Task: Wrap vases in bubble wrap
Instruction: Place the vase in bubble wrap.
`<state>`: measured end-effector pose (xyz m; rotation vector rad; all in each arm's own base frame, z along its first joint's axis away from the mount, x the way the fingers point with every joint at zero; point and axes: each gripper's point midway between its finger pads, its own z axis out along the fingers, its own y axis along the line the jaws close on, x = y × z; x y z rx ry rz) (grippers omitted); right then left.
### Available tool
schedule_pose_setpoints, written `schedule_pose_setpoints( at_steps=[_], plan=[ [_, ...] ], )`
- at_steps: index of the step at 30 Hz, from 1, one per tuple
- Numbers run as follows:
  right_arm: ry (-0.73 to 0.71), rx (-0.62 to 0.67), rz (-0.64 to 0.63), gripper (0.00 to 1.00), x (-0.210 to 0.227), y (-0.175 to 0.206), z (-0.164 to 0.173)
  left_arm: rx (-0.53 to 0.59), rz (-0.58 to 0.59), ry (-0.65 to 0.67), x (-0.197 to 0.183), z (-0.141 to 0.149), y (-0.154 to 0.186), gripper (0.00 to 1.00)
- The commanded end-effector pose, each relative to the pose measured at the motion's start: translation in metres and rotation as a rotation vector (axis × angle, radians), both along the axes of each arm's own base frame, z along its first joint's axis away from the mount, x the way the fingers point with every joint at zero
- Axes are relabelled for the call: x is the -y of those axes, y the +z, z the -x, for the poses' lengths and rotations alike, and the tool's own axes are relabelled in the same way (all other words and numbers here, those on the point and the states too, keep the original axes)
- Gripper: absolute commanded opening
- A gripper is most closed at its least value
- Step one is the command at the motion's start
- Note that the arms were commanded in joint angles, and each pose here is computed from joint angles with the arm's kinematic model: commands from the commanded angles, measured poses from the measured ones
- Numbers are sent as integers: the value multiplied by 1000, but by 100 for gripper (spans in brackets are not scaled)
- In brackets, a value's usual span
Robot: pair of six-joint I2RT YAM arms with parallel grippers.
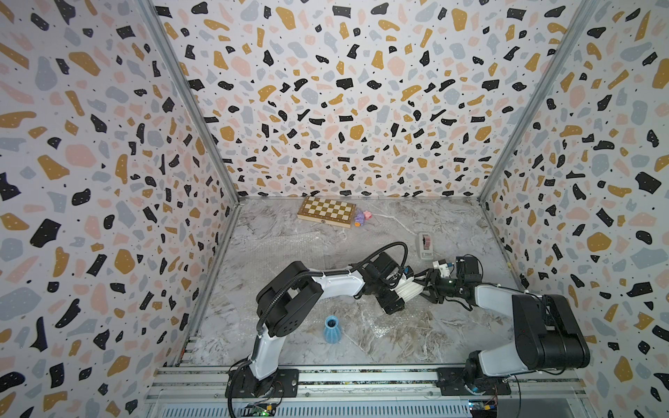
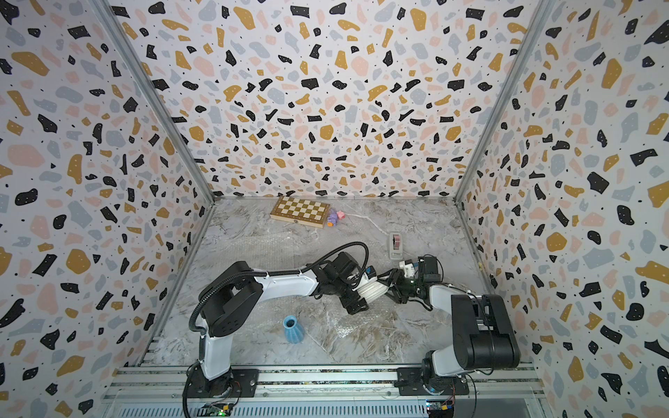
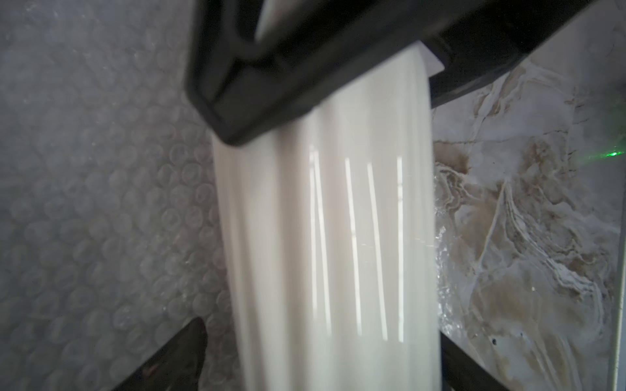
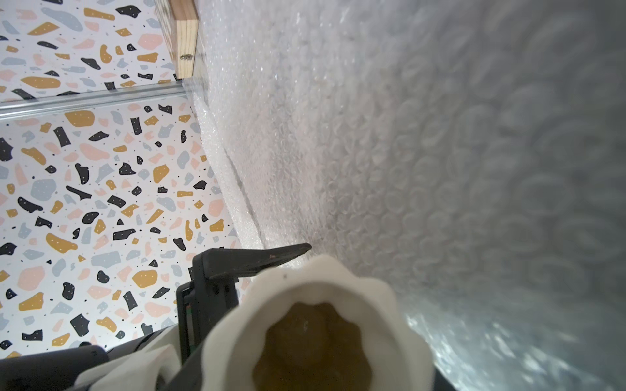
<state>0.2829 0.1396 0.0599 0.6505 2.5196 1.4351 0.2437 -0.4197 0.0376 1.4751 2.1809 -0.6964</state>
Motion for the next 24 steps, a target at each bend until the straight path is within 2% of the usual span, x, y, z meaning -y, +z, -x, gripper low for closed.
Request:
schedule_pose_setpoints(
  at_steps=[1, 7, 12, 16, 19, 24],
  plan=[
    [-22, -6, 82, 65, 12, -8, 5, 42, 3, -22, 5, -5, 8, 89],
    [-38, -27, 110, 76, 23, -4, 14, 52, -27, -23, 0, -6, 8, 89],
    [-49, 18, 232, 78, 37, 13, 21, 56, -35, -4, -3, -7, 8, 89],
    [-54, -20, 306, 75, 45, -2, 53, 47, -20, 3, -1, -8, 11, 88],
    [-52, -51, 280, 71, 38, -10, 70, 38, -7, 3, -1, -7, 12, 86],
    [-23, -81, 240, 66, 18, -21, 77, 34, 19, -3, 4, -7, 21, 87]
  ],
)
